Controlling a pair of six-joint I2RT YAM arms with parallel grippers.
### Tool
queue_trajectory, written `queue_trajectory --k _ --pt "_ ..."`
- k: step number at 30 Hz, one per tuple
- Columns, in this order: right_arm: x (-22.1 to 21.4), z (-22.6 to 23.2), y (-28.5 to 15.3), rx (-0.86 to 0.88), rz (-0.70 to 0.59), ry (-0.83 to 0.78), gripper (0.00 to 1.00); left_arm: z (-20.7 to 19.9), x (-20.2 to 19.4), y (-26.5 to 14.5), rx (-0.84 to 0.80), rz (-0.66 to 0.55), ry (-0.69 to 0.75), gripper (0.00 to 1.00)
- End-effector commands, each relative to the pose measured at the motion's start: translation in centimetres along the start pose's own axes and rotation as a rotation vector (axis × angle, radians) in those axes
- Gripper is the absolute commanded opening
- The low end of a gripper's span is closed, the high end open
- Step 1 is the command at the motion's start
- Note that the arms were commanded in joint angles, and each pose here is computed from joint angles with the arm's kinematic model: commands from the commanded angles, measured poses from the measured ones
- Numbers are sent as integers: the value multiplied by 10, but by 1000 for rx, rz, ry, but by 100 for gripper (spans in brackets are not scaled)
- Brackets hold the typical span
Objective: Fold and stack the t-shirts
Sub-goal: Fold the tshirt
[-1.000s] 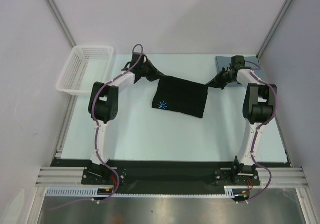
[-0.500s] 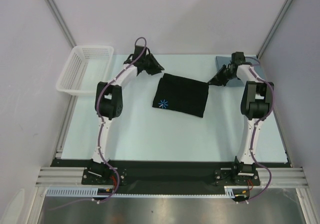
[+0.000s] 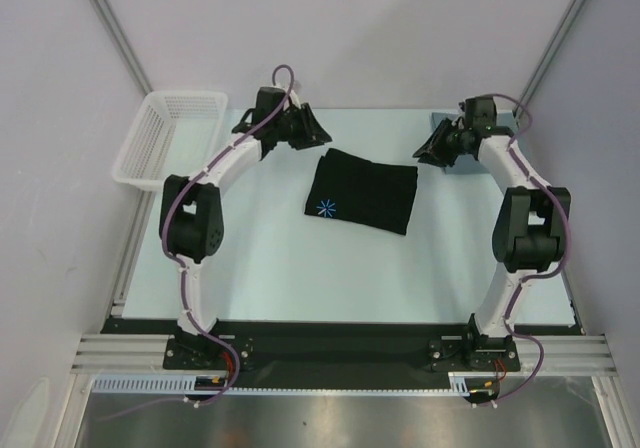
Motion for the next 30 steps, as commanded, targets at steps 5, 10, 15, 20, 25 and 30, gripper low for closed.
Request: queue_trajectory --k 5,10,15,20,25,30 --pt "-69 37 40 380 249 124 17 -77 -43 25 -383 11 32 31" --pt "-90 11 71 379 326 201 17 -44 -89 33 -281 116 -20 27" --pt "-75 -31 90 440 307 212 17 -10 -134 32 -203 245 4 25" --pt "-43 -65 100 403 267 236 19 4 -145 17 -162 283 49 23" --pt "-34 -39 63 376 224 146 20 -10 -123 -13 -148 254 113 23" --pt "-73 9 35 365 291 80 22 -35 -105 -29 -230 187 57 24"
Point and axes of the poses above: each gripper's point midway between its finger pads, its own y axis out along the fingers, its own z axis along the line the jaws close on, x = y × z, the point moved 4 cm from there along -y, back along the fingers, and after that the axes turned 15 degrees about y, right-handed, at the moved point
